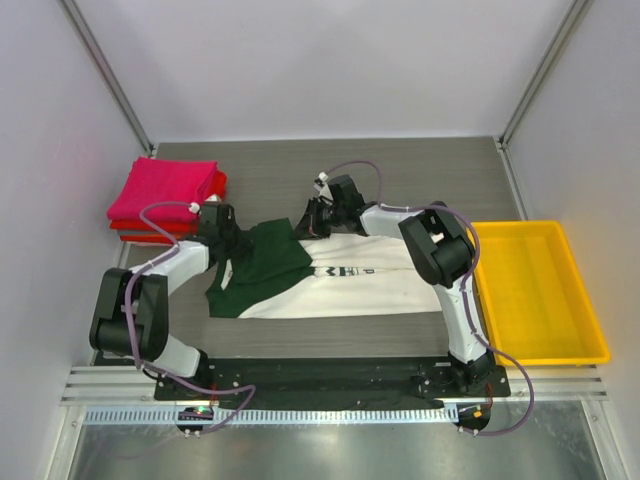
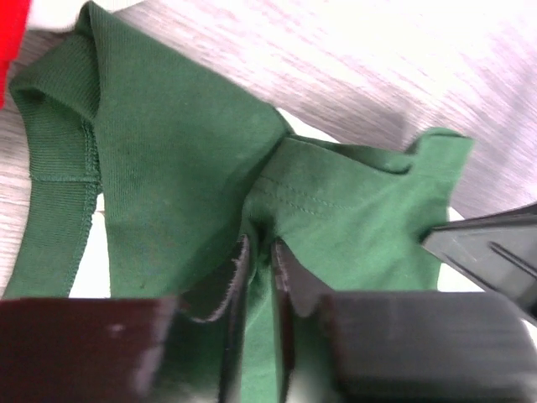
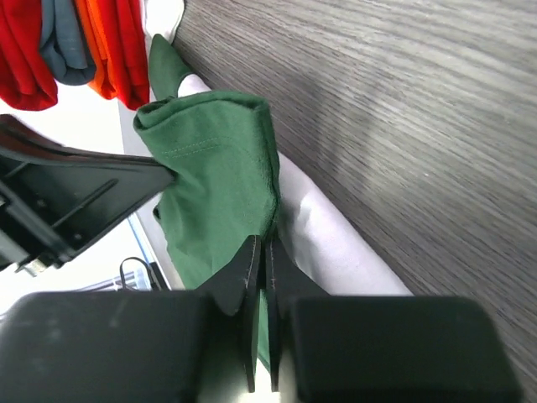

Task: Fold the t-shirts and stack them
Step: Fold the tshirt

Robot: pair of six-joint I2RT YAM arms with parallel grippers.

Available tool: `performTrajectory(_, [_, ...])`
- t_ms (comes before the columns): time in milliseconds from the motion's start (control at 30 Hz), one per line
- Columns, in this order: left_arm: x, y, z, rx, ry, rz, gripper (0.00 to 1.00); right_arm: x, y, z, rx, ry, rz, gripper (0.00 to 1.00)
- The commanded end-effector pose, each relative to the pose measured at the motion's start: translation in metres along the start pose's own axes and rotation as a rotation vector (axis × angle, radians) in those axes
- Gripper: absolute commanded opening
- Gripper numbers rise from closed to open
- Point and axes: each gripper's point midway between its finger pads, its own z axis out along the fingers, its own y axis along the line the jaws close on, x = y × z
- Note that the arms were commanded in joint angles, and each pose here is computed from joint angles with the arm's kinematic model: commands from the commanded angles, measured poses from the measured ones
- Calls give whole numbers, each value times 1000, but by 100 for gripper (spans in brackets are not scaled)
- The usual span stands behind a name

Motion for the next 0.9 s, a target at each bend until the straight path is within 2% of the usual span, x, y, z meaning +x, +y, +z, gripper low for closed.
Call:
performTrajectory(0, [-19,-15,-16,60,-76,20,13,-14,38,-8,-84,-31,-63,8])
performTrajectory(33, [-19,-14,-18,59,-76,22,11,-14,41,-10,-92,-32,-66,5])
performTrajectory(67, [-19,-14,-21,65,-82,23,4,-13,44,-14,-98,-33,-69,1])
performTrajectory(133, [-16,-14,-25,72,-72,24,0,-10,48,-18,-113,-32,-73,1])
performTrajectory(500, [2,-9,-58,112,-55,31,0,10,69,-46,-185,-25,-86,6])
performTrajectory(600, [13,-7,-61,124,-25,31,1,17,69,-52,-188,-20,-86,11])
performTrajectory(867, [43,-5,-74,168,58,27,2,46,62,-67,-185,10,-74,11])
